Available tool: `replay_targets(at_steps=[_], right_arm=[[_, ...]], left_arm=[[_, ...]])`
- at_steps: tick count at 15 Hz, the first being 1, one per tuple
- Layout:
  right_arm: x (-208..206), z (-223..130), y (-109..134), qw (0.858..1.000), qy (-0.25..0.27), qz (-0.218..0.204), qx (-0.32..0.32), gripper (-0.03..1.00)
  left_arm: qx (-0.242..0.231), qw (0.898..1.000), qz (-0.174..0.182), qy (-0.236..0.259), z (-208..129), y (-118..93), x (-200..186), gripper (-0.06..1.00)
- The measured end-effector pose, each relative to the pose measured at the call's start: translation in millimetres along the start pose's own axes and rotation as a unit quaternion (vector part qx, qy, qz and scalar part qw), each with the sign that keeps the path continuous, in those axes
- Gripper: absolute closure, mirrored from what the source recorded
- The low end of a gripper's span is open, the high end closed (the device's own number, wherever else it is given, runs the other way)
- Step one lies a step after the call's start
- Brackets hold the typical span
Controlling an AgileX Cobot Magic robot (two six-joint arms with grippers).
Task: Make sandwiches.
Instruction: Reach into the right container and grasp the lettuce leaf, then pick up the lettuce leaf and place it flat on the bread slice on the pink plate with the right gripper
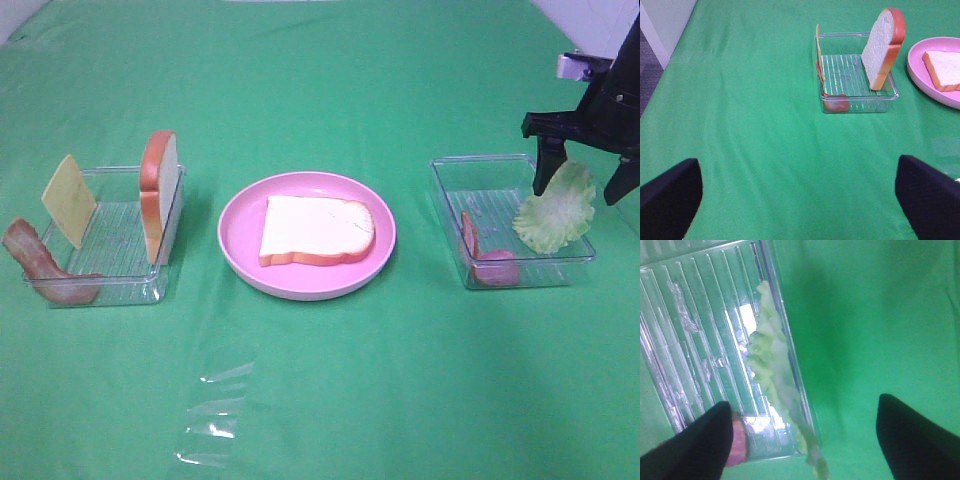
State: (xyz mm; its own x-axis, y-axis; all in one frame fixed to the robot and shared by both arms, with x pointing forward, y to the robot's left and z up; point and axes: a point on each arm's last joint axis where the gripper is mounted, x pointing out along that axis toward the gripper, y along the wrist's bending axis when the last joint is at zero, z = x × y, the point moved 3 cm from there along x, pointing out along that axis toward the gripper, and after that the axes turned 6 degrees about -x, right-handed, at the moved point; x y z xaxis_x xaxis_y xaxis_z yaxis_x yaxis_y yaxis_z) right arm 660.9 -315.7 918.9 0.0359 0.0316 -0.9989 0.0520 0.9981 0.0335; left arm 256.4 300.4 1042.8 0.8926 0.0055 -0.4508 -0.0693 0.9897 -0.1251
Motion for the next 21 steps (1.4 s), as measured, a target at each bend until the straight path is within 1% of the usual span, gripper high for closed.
replay_targets(at_steps=[3, 4, 5, 7, 12, 13, 16, 17, 20, 21], right_arm=[[1.3, 1.2, 0.5, 1.000, -0.004, 0.002, 0.001, 0.35], [1.3, 1.5, 0.5, 1.000, -0.005, 0.002, 0.001, 0.37], [1.3, 1.5, 0.5, 1.000, -0.005, 0.002, 0.001, 0.46], [1.3, 1.5, 0.5, 1.000, -0.005, 0.002, 0.001, 0.49], [1.3, 1.7, 0.6, 1.000, -0.006, 0.003, 0.001, 0.49], [1.3, 1.7, 0.6, 1.000, -0.006, 0.003, 0.001, 0.51], [1.2, 2.8, -0.2, 1.000, -0.010, -0.001, 0.000, 0.91], [1.2, 3.0, -0.2, 1.000, -0.011, -0.001, 0.000, 0.95], [1.2, 2.9, -0.1, 1.000, -0.010, 0.000, 0.000, 0.95], [-8.5, 1.6, 2.5, 1.000, -0.018, 0.009, 0.004, 0.95]], left_arm=[[0.001, 1.000, 0.000, 0.000, 0.0, 0.0, 0.0, -0.02], [0.001, 1.000, 0.000, 0.000, 0.0, 0.0, 0.0, -0.02], [0.001, 1.000, 0.000, 0.000, 0.0, 0.0, 0.0, -0.02], [0.001, 1.000, 0.000, 0.000, 0.0, 0.0, 0.0, -0.02], [0.001, 1.000, 0.000, 0.000, 0.0, 0.0, 0.0, -0.02], [0.001, 1.000, 0.000, 0.000, 0.0, 0.0, 0.0, -0.02], [0.001, 1.000, 0.000, 0.000, 0.0, 0.0, 0.0, -0.02], [0.001, 1.000, 0.000, 0.000, 0.0, 0.0, 0.0, -0.02], [0.001, 1.000, 0.000, 0.000, 0.0, 0.0, 0.0, -0.02], [0.001, 1.000, 0.000, 0.000, 0.0, 0.0, 0.0, -0.02]])
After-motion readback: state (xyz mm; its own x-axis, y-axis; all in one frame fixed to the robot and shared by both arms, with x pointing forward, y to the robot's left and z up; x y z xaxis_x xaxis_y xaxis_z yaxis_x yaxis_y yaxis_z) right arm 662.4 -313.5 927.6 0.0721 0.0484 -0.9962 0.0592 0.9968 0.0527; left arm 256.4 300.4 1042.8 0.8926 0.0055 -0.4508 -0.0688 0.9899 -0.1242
